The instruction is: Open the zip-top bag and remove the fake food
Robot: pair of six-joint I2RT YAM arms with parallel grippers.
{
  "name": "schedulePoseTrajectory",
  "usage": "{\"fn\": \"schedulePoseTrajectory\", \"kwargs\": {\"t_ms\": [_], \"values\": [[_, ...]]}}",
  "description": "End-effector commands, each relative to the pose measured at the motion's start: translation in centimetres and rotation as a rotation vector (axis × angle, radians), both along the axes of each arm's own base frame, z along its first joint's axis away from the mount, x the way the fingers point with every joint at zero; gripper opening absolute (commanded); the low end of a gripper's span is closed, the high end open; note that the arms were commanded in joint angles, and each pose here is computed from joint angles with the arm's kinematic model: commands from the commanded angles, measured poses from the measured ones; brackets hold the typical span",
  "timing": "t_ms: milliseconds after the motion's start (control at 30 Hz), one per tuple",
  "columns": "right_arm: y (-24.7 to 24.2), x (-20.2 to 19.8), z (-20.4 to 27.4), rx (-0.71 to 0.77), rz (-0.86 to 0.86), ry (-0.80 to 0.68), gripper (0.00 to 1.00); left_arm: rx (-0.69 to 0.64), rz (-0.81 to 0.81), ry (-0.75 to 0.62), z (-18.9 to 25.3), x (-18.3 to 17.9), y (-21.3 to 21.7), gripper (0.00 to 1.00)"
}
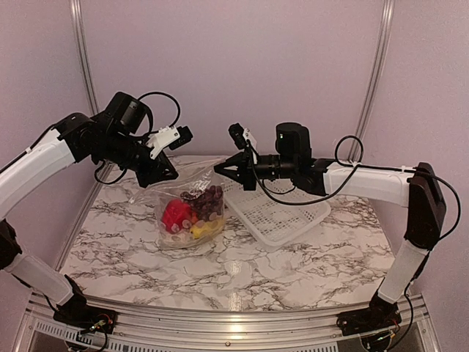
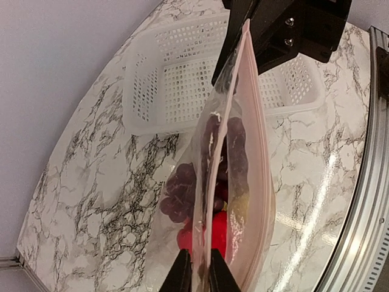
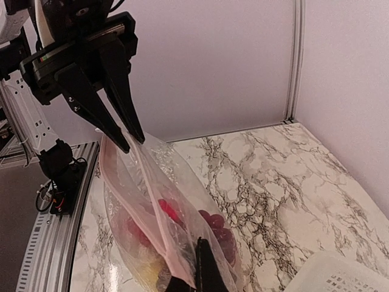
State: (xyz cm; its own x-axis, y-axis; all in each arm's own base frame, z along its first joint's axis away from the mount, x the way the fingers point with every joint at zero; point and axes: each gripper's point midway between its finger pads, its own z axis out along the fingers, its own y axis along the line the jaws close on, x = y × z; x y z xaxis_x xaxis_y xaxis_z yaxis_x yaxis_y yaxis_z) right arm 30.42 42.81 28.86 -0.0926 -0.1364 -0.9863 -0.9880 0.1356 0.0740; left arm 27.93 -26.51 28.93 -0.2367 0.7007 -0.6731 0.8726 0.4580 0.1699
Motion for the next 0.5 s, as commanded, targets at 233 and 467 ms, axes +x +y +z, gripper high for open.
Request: {"fn": "schedulePoseTrajectory", "kwargs": {"t_ms": [233, 467], "values": [[1.7, 1.1, 4.1, 0.113, -0.004, -0.022, 0.0, -0.239, 0.306, 0.069, 3.3, 1.2, 1.3, 0.0], [5.2, 2.0, 5.2, 0.183, 0.049, 0.008, 0.0, -0.414, 0.485, 0.131, 5.7, 0.1, 3.8, 0.0]]}}
